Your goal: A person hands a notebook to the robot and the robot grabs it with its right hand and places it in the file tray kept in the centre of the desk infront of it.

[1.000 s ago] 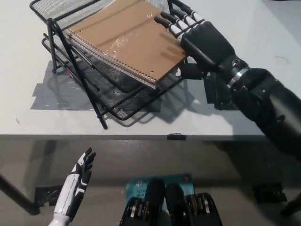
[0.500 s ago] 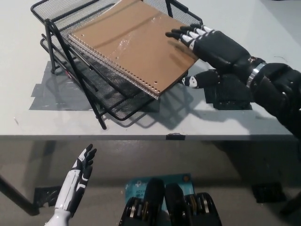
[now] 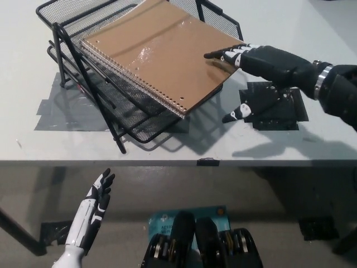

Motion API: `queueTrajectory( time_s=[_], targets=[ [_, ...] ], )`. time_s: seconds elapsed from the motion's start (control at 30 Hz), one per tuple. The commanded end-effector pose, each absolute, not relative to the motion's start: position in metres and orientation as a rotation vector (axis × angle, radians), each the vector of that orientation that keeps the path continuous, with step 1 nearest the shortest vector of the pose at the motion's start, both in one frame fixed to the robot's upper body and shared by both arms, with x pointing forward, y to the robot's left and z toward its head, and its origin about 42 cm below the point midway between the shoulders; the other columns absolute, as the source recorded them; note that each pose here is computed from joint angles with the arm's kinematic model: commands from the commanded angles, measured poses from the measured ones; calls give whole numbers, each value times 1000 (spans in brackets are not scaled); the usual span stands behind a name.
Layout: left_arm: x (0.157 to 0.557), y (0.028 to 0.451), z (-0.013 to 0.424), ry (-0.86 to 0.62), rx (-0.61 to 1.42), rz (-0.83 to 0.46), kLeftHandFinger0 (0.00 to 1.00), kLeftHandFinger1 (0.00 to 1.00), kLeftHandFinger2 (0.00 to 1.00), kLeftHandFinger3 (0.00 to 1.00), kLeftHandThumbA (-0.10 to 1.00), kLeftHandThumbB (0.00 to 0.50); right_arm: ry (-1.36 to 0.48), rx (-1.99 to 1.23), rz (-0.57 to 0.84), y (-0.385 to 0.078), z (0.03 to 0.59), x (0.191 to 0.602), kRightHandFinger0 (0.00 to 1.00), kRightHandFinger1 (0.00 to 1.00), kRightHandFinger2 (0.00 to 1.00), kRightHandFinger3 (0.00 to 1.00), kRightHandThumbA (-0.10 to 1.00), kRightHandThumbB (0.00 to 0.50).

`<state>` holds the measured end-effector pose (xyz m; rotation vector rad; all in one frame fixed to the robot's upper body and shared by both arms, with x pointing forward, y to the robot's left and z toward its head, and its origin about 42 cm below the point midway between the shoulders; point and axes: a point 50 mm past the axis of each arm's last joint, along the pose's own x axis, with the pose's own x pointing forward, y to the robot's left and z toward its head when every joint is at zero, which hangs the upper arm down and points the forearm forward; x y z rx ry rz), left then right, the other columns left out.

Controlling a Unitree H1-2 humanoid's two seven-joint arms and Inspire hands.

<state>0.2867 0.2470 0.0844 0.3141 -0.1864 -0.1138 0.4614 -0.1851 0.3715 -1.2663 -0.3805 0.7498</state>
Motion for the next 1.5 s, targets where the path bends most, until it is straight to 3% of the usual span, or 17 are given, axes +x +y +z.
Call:
queueTrajectory(
  time_s=[0.0, 0.27, 0.37, 0.4, 0.47, 0.57, 0.7, 0.73, 0.77, 0.87, 0.9, 0.97, 1.33, 1.4, 1.47],
  targets=[
    [305, 249, 122, -338, 382, -169, 1000, 1000, 1000, 1000, 1000, 273, -376, -1188, 1177, -214, 594, 313, 1000, 1000, 1000, 1000, 1000, 480],
    [310, 249, 125, -343, 374, -156, 998, 1000, 1000, 1000, 1000, 297, -579, -1181, 905, -260, 604, 266, 1000, 1000, 1000, 1000, 1000, 500],
    [309, 250, 124, -344, 372, -149, 1000, 1000, 1000, 1000, 1000, 304, -676, -1096, 797, -276, 593, 242, 1000, 1000, 1000, 1000, 1000, 474],
    [309, 250, 123, -347, 370, -148, 969, 1000, 1000, 1000, 1000, 316, -708, -1019, 751, -280, 582, 231, 1000, 1000, 1000, 1000, 1000, 499],
    [306, 249, 121, -343, 363, -146, 968, 1000, 1000, 1000, 1000, 351, -808, -958, 690, -284, 555, 215, 1000, 1000, 1000, 1000, 1000, 488],
    [302, 248, 118, -338, 354, -143, 996, 1000, 1000, 1000, 1000, 366, -931, -842, 688, -298, 509, 207, 1000, 1000, 1000, 1000, 1000, 497],
    [296, 247, 113, -330, 349, -140, 1000, 1000, 1000, 1000, 1000, 379, -890, -690, 663, -305, 458, 196, 1000, 1000, 1000, 1000, 1000, 500],
    [293, 247, 111, -326, 341, -134, 1000, 1000, 1000, 1000, 1000, 384, -904, -595, 656, -301, 434, 198, 1000, 1000, 1000, 1000, 1000, 444],
    [289, 246, 108, -319, 330, -126, 993, 1000, 1000, 1000, 1000, 384, -919, -477, 637, -293, 404, 196, 1000, 1000, 1000, 1000, 1000, 439],
    [285, 246, 105, -313, 342, -122, 1000, 1000, 1000, 1000, 1000, 386, -898, -384, 591, -287, 380, 197, 1000, 1000, 1000, 1000, 1000, 462],
    [283, 246, 103, -306, 333, -122, 989, 1000, 1000, 1000, 1000, 388, -827, -301, 582, -277, 356, 201, 1000, 1000, 1000, 1000, 1000, 498],
    [277, 244, 98, -295, 322, -119, 999, 1000, 1000, 1000, 1000, 390, -727, -185, 544, -256, 326, 203, 1000, 1000, 1000, 1000, 1000, 500],
    [261, 244, 90, -280, 299, -107, 1000, 1000, 1000, 1000, 1000, 399, -284, 129, 357, -202, 178, 240, 1000, 1000, 1000, 1000, 1000, 342],
    [258, 246, 90, -282, 293, -102, 1000, 1000, 1000, 1000, 1000, 402, -219, 83, 348, -198, 157, 247, 1000, 1000, 1000, 1000, 1000, 248],
    [257, 247, 90, -279, 290, -98, 1000, 1000, 1000, 1000, 1000, 405, -198, 50, 356, -199, 150, 250, 1000, 1000, 1000, 1000, 1000, 229]
  ],
)
